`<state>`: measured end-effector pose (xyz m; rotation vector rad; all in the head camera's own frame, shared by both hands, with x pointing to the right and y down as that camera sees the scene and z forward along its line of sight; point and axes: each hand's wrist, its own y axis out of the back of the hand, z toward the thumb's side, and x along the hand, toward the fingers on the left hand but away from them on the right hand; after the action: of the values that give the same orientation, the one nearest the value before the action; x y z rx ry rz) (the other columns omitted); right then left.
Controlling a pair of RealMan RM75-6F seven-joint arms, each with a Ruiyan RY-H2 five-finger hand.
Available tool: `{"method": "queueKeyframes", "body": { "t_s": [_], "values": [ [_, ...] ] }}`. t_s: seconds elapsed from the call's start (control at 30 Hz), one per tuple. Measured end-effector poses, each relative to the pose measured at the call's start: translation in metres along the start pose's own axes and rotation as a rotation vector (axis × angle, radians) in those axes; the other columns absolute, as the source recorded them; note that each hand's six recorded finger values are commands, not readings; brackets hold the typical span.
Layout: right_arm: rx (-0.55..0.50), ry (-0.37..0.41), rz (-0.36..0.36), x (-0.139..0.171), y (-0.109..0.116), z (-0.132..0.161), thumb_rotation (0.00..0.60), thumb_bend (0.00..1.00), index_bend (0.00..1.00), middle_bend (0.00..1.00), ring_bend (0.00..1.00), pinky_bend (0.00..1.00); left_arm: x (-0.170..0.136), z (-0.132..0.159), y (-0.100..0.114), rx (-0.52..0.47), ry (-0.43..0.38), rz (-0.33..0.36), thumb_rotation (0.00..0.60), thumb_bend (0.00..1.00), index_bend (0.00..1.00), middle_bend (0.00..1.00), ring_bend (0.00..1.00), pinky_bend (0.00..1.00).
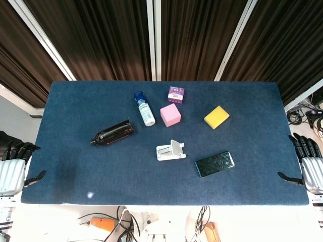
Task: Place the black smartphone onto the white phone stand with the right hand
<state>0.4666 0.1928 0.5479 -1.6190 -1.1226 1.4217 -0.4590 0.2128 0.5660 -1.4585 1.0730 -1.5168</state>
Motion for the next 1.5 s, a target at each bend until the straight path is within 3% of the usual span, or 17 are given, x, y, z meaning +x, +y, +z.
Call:
{"method": "queueKeyframes", "body": {
  "t_s": [0.2,0.33,0.5,0.67,0.93,1.07,1.5],
  "values": [
    [0.014,0.026,0.027,-0.010,-0.005,0.010,0.600,0.18,0.00,0.07,0.00,0.01,-0.001,-0.005,0.000,0.000,0.015,-0.003,0.600,0.08,0.27,0.24,0.14,0.01],
    [0.018,0.066,0.083,-0.015,-0.018,0.025,0.600,0.18,0.00,0.07,0.00,0.02,-0.003,-0.005,-0.002,-0.004,0.015,-0.006,0.600,0.08,0.27,0.24,0.14,0.01],
    [0.038,0.146,0.204,-0.022,-0.047,0.057,0.600,0.18,0.00,0.07,0.00,0.02,-0.002,-0.003,-0.003,-0.005,0.008,-0.003,0.600,0.08,0.27,0.24,0.14,0.01],
    [0.108,0.217,0.337,-0.033,-0.085,0.093,0.600,0.18,0.06,0.05,0.00,0.02,-0.002,-0.005,-0.004,-0.008,0.009,-0.002,0.600,0.08,0.27,0.24,0.14,0.01],
    [0.199,0.273,0.440,-0.057,-0.135,0.143,0.600,0.24,0.21,0.04,0.00,0.02,-0.002,-0.009,-0.008,-0.013,0.016,-0.010,0.600,0.08,0.27,0.24,0.14,0.00],
    [0.218,0.319,0.497,-0.068,-0.157,0.171,0.600,0.27,0.23,0.01,0.00,0.02,-0.001,-0.009,-0.011,-0.016,0.016,-0.019,0.600,0.08,0.27,0.24,0.14,0.00],
    [0.260,0.343,0.533,-0.079,-0.175,0.183,0.600,0.31,0.29,0.00,0.00,0.02,-0.003,-0.014,-0.014,-0.021,0.032,-0.030,0.600,0.08,0.27,0.24,0.14,0.00]
  ]
}}
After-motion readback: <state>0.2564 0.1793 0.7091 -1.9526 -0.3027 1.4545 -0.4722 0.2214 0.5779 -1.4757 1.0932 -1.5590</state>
